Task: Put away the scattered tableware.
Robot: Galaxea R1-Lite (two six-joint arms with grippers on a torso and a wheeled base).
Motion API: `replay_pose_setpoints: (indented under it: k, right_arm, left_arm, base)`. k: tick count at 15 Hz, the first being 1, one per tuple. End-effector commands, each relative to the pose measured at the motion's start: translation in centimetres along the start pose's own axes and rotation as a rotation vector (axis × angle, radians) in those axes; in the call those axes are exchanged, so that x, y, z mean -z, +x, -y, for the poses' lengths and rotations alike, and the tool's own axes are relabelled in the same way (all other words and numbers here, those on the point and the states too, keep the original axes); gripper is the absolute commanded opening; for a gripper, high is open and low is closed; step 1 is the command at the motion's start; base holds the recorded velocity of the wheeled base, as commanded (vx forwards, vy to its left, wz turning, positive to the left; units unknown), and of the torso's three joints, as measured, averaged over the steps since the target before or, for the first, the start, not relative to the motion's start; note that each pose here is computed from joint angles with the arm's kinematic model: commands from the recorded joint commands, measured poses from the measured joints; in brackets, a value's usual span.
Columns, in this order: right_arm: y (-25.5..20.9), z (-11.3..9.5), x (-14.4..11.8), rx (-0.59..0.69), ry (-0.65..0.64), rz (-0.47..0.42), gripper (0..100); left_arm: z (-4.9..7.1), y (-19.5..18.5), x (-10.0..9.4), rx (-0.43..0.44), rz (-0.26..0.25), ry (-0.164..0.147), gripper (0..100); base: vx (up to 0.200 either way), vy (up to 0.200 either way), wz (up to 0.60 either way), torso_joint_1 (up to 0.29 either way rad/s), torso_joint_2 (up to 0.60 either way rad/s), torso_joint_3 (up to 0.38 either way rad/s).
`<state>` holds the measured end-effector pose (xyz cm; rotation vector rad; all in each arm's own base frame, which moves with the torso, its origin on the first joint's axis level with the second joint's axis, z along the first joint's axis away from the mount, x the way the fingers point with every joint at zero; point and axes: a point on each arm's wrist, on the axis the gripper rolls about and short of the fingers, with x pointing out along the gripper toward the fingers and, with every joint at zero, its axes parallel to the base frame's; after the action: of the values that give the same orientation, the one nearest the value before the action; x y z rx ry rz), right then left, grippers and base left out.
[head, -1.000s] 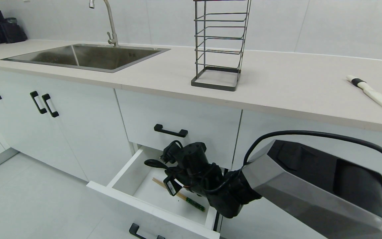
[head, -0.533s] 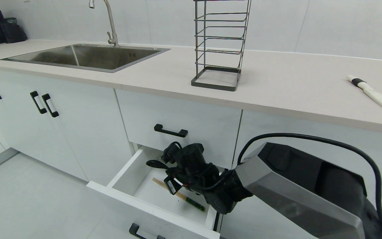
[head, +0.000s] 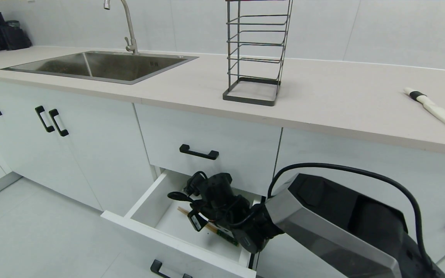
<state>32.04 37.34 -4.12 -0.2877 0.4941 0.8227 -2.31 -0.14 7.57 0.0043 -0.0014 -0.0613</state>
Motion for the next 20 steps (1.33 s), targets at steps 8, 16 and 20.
replay_pose_setpoints:
  k: [8, 16, 20]
  right_arm:
    - [1.0, -1.0, 1.5, -0.016, -0.012, -0.030, 0]
    - [1.1, -1.6, 1.4, -0.032, -0.021, -0.076, 100]
    - [1.8, -2.4, 1.5, -0.058, -0.025, -0.063, 100]
  left_arm:
    - [0.0, 0.0, 0.0, 0.000, -0.001, 0.000, 100]
    - [0.0, 0.0, 0.0, 0.000, -0.001, 0.000, 100]
    - [0.0, 0.0, 0.0, 0.000, -0.001, 0.000, 100]
  base:
    - [0.000, 0.000, 0.00, 0.000, 0.00, 0.000]
    - [0.000, 0.000, 0.00, 0.000, 0.00, 0.000]
    - [0.000, 0.000, 0.00, 0.000, 0.00, 0.000]
